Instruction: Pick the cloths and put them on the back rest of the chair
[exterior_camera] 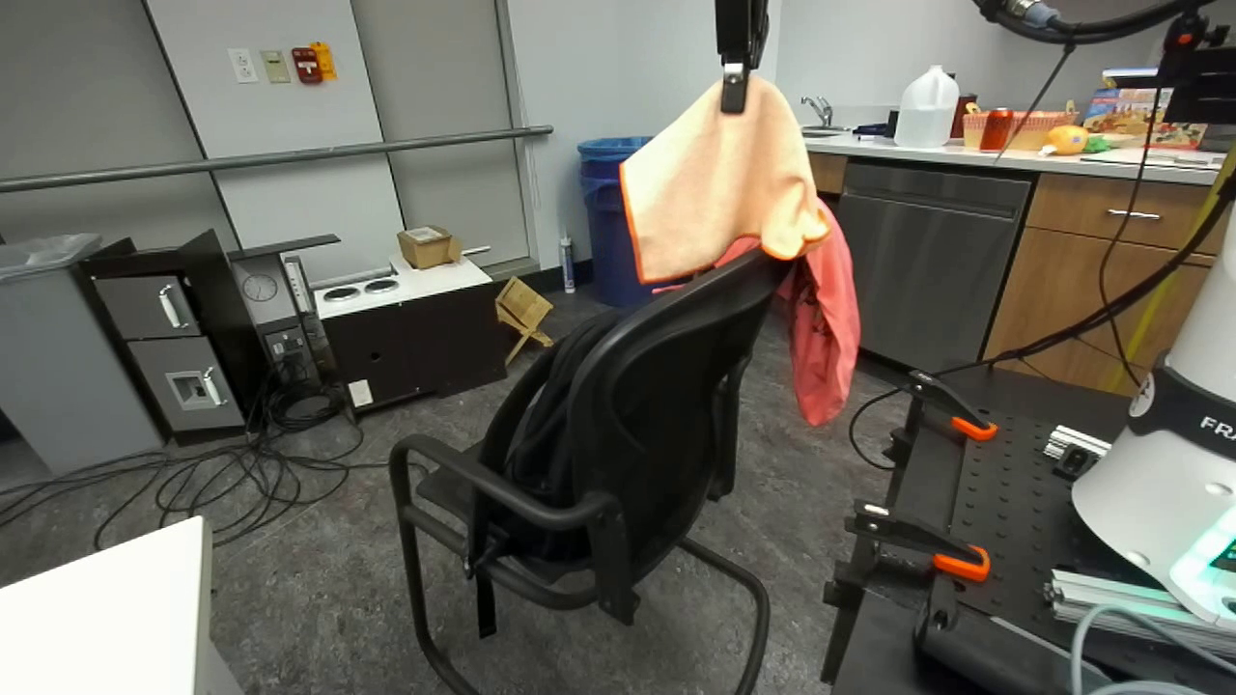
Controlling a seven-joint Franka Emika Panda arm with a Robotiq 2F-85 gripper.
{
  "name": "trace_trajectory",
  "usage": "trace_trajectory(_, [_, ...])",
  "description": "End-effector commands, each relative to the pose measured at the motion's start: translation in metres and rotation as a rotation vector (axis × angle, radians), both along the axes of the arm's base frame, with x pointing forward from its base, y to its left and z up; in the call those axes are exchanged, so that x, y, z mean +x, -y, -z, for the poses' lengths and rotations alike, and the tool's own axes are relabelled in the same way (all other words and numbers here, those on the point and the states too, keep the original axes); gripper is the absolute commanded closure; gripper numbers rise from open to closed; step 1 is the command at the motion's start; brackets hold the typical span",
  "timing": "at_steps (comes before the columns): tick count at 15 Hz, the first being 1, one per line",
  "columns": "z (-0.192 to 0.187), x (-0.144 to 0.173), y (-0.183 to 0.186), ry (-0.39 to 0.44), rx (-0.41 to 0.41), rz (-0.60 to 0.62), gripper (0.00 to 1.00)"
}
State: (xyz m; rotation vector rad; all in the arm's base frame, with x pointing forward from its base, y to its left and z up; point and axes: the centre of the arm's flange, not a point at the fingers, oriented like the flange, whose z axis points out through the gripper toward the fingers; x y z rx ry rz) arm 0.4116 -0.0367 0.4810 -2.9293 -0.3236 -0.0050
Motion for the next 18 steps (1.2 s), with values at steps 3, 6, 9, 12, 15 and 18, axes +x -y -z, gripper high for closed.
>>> trace_trajectory(3, [0.046,0.017,0.032,-0.133,0.015,0.070,0.99])
trace_trajectory(6, [0.075,0.021,0.041,-0.197,0.011,0.101,0.99])
trace_trajectory(9, [0.101,0.019,0.042,-0.257,-0.002,0.110,0.99])
trace_trajectory(12, [0.108,0.013,0.034,-0.278,-0.001,0.091,0.99])
trace_trajectory(15, [0.095,-0.004,0.021,-0.258,-0.001,0.051,0.99])
trace_trajectory(18, [0.078,-0.024,0.008,-0.248,0.003,0.007,0.99])
